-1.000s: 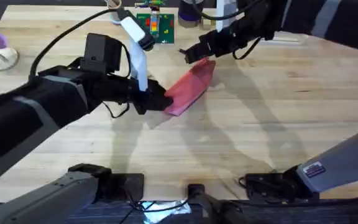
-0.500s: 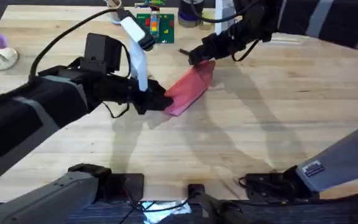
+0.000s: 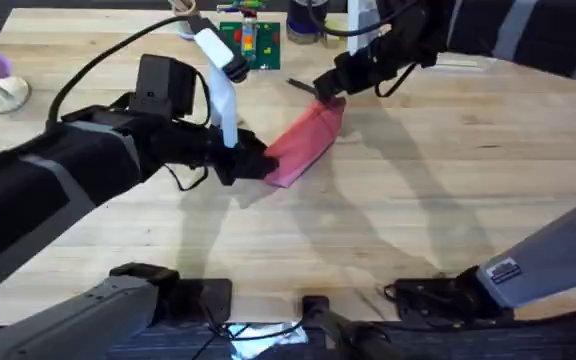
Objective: Unzip the bag, pick up the pens from the table one at a time and place them inside, then zip the bag closed.
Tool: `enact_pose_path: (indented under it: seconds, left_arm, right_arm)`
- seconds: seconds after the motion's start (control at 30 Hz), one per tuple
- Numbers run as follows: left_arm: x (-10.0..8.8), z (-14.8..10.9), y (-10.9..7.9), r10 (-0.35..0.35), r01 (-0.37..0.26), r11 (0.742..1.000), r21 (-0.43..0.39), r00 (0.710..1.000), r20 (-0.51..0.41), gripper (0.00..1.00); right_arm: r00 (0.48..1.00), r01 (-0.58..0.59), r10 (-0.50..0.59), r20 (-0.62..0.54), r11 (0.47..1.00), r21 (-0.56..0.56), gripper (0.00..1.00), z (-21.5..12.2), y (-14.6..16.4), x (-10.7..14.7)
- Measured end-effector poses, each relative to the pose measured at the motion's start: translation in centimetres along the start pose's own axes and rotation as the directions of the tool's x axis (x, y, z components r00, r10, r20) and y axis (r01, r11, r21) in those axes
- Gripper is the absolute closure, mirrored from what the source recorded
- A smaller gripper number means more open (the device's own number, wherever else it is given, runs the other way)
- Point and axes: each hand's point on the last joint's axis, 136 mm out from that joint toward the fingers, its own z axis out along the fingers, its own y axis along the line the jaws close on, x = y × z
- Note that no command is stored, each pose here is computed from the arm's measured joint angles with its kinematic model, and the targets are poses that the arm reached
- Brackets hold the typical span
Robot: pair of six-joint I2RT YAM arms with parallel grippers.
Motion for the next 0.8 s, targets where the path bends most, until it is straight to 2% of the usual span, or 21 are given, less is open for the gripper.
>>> enact_pose_path:
  seconds: [0.17, 0.63, 0.8]
  left_arm:
    - [0.0, 0.0, 0.0, -0.002, 0.002, 1.0, 0.001, 1.0, -0.002, 0.958]
    - [0.1, 0.0, -0.1, -0.004, 0.004, 1.0, 0.003, 1.0, -0.004, 0.958]
    - [0.2, 0.0, -0.2, -0.007, 0.007, 1.0, 0.007, 1.0, -0.005, 0.958]
  right_arm:
    - [1.0, 0.008, -0.008, 0.023, 1.0, 0.016, 0.769, 0.0, -0.3, -0.6]
    - [0.999, 0.015, -0.017, 0.046, 1.0, 0.026, 0.96, -0.3, -0.4, -1.2]
    - [0.998, 0.02, -0.022, 0.061, 0.999, 0.029, 0.965, -1.0, -0.2, -1.5]
